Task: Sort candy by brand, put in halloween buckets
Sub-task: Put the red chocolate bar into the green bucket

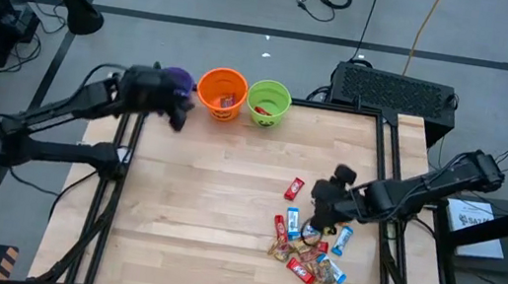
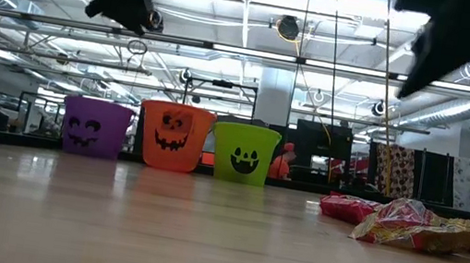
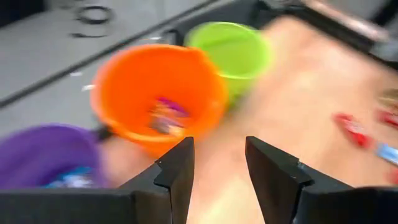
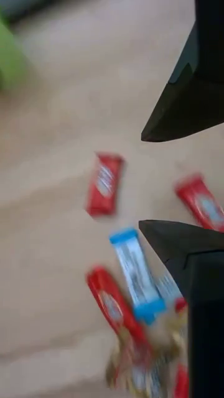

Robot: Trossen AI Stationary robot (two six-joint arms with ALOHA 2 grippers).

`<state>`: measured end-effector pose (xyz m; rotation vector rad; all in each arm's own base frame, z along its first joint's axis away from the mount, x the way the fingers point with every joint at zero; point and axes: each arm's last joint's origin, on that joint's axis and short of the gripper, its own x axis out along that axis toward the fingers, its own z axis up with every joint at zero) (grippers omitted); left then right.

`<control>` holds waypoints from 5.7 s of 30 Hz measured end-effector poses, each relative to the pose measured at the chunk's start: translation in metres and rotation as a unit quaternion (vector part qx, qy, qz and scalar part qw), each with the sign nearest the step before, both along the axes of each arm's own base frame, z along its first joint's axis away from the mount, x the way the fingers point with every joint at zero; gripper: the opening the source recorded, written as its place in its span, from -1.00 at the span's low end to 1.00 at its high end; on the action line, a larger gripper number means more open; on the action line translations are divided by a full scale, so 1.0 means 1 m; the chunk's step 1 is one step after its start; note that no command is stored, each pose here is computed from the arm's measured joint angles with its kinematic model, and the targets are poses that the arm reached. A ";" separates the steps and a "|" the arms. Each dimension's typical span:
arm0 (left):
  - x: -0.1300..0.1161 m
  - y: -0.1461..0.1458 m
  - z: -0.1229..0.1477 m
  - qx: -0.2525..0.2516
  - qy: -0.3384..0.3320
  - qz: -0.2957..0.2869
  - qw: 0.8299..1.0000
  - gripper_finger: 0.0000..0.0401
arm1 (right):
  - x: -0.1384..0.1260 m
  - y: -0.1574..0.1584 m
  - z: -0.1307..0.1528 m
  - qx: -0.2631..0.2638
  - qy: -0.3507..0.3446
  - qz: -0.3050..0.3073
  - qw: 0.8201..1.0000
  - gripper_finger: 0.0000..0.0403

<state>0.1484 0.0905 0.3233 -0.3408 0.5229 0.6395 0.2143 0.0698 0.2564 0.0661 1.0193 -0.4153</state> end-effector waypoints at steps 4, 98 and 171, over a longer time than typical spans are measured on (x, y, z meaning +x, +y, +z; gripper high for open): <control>0.002 -0.031 -0.008 -0.001 -0.038 -0.062 0.997 -0.24 | -0.011 0.007 -0.028 0.046 0.007 -0.055 0.997 0.03; 0.059 -0.086 -0.055 0.063 -0.111 -0.237 0.963 -0.24 | 0.026 0.036 -0.135 0.106 0.026 -0.227 0.968 -0.12; 0.225 -0.090 -0.146 -0.112 -0.247 -0.229 0.935 0.24 | 0.029 0.014 -0.036 0.011 -0.198 -0.037 0.979 -0.48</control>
